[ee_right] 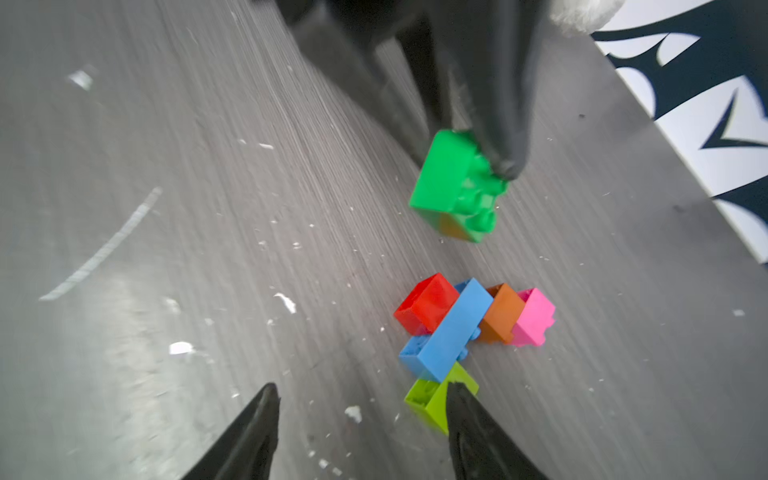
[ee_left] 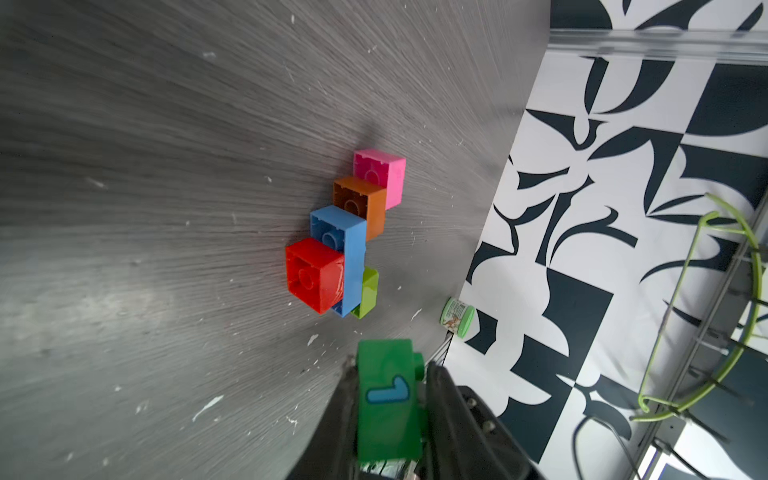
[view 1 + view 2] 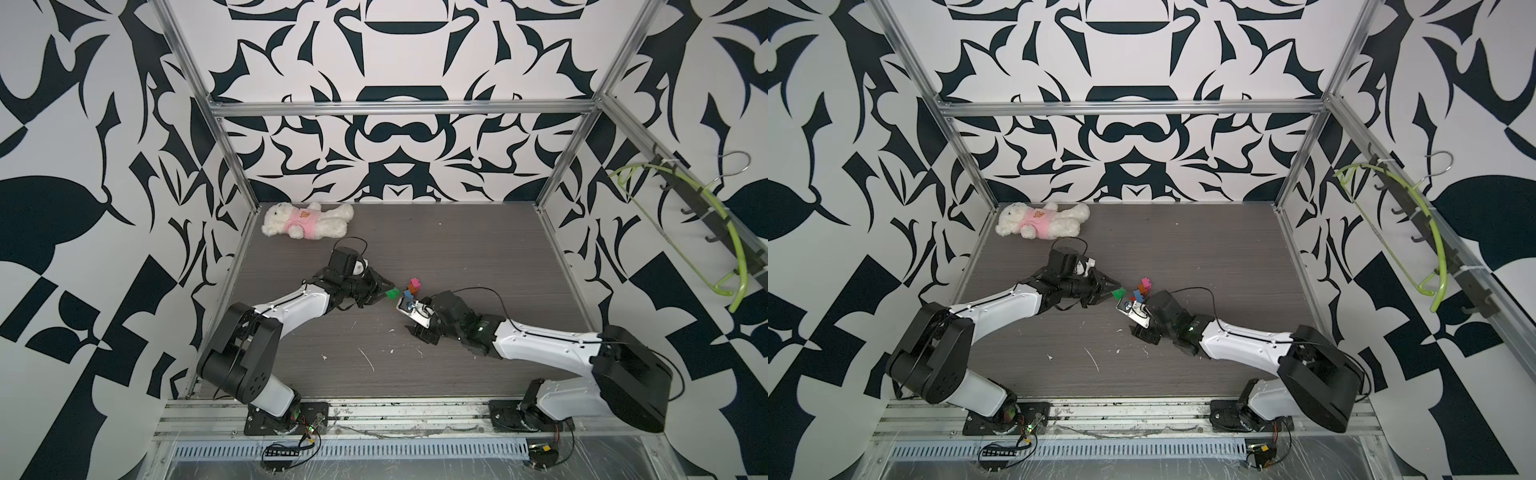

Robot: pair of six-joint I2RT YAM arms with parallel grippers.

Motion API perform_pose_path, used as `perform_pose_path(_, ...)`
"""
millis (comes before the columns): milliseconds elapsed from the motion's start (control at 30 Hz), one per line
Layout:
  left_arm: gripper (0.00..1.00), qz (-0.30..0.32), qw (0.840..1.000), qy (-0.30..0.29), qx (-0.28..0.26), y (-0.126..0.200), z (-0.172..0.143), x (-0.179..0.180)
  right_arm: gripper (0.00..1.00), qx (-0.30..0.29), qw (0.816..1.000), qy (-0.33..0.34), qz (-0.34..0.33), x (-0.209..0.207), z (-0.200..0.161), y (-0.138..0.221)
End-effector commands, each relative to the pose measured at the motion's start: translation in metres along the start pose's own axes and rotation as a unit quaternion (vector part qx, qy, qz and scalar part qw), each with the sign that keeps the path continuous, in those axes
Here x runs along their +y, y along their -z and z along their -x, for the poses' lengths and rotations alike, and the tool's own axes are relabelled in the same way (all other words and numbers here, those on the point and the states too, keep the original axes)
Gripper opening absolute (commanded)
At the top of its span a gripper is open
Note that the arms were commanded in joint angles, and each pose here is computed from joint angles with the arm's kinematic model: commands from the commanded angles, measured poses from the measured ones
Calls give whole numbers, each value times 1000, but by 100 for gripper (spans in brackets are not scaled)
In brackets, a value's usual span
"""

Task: Assemble the letter v with lego
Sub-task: Pick up the lego brick from the center of the board.

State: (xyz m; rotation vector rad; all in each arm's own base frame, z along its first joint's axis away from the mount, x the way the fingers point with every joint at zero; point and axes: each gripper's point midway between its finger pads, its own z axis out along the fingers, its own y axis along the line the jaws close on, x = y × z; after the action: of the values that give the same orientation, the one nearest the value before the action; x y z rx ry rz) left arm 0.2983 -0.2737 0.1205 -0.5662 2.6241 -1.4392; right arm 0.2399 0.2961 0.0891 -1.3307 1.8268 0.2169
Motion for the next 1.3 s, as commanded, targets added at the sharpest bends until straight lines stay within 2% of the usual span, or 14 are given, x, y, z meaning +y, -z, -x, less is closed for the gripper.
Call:
perform_pose_path(0, 11, 30, 998, 50, -16, 8, 0, 8, 65, -56, 990, 54, -119, -36, 48, -1)
perform_pose_path(167, 10, 13, 997, 82, -3, 3, -3, 9, 63, -86, 979, 75, -171, -40, 64, -8)
perform_pose_path(267, 11, 11, 996, 88, 6, 0, -5, 10, 61, -102, 978, 87, -162, -36, 71, -12)
perform_pose_path(400, 11, 14, 996, 83, 10, 0, -6, 8, 53, -120, 973, 102, -166, -35, 80, -14)
perform_pose_path(533, 11, 11, 997, 78, 12, 1, -6, 4, 50, -110, 972, 112, -173, -38, 81, -23)
perform_pose_path(767, 16, 11, 997, 74, 17, -1, -7, 6, 26, -116, 971, 119, -170, -35, 88, -28)
perform_pose_path(833, 22, 5, 998, 69, 15, 0, -6, 2, 21, -115, 972, 113, -172, -37, 89, -27)
perform_pose_path(933, 42, -10, 998, 54, 5, 4, -4, -8, 15, -113, 976, 87, -166, -37, 85, -22)
perform_pose_path(1033, 69, -26, 999, 37, -17, 11, 2, -19, 13, -112, 979, 45, -165, -39, 77, -11)
perform_pose_path(1100, 79, -40, 998, 27, -30, 15, 5, -26, 12, -106, 981, 10, -165, -41, 69, -2)
perform_pose_path(1133, 92, -42, 998, 24, -35, 16, 7, -27, 11, -106, 981, -6, -162, -41, 66, 2)
perform_pose_path(1167, 99, -47, 998, 16, -40, 18, 9, -30, 11, -100, 982, -28, -156, -42, 60, 6)
perform_pose_path(1267, 100, -59, 997, 9, -52, 23, 15, -29, 10, -75, 980, -91, -158, -46, 36, 22)
